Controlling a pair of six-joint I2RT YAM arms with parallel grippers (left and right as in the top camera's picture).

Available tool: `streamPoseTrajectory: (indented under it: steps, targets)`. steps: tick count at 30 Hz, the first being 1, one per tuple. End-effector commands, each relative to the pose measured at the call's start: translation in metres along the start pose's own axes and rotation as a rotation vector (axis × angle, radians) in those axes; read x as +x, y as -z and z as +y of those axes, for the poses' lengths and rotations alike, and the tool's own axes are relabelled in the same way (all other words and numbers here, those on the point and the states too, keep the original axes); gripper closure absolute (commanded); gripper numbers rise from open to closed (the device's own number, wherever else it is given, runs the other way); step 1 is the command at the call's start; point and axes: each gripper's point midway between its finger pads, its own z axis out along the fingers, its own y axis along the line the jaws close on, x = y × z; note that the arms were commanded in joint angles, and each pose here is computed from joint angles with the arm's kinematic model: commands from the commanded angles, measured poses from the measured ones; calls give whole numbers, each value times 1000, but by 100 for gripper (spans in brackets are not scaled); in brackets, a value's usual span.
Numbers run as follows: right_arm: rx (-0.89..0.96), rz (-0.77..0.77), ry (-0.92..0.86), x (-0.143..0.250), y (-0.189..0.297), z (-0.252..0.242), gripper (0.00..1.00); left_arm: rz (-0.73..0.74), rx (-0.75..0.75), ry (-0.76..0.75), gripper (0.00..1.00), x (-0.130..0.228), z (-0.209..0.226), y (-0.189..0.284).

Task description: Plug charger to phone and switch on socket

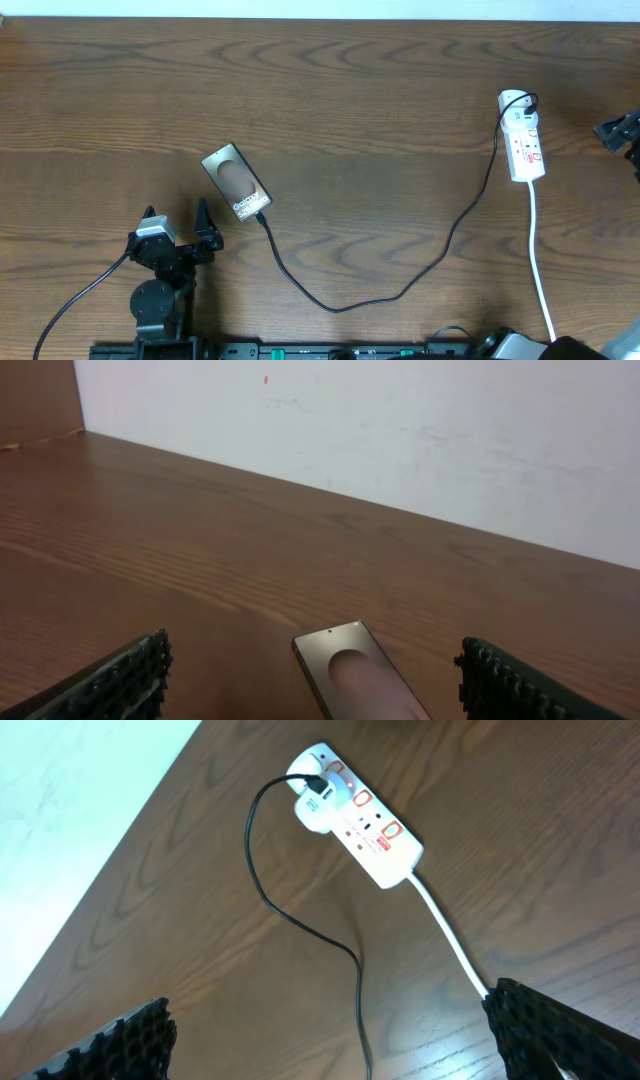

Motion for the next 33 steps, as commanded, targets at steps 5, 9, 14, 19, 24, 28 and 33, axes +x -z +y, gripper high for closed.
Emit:
streamPoseTrajectory:
  steps: [5, 9, 14, 19, 24, 28, 33]
  targets:
    - [-3, -1, 2, 1, 1, 2, 1, 51, -26, -25, 10, 15, 6, 0]
    - [-3, -1, 2, 1, 1, 2, 1, 51, -26, -25, 10, 15, 6, 0]
    - [-3, -1, 2, 1, 1, 2, 1, 51, -26, -25, 10, 15, 6, 0]
    - [-3, -1, 2, 1, 1, 2, 1, 51, -26, -25, 10, 15, 6, 0]
    - [8, -7, 4, 1, 2, 1, 1, 51, -26, -25, 10, 15, 6, 0]
    - [2, -63, 40, -6, 6, 6, 1, 51, -26, -25, 10, 15, 6, 0]
    - [-14, -238, 193, -13, 7, 32, 1, 51, -26, -25, 10, 15, 6, 0]
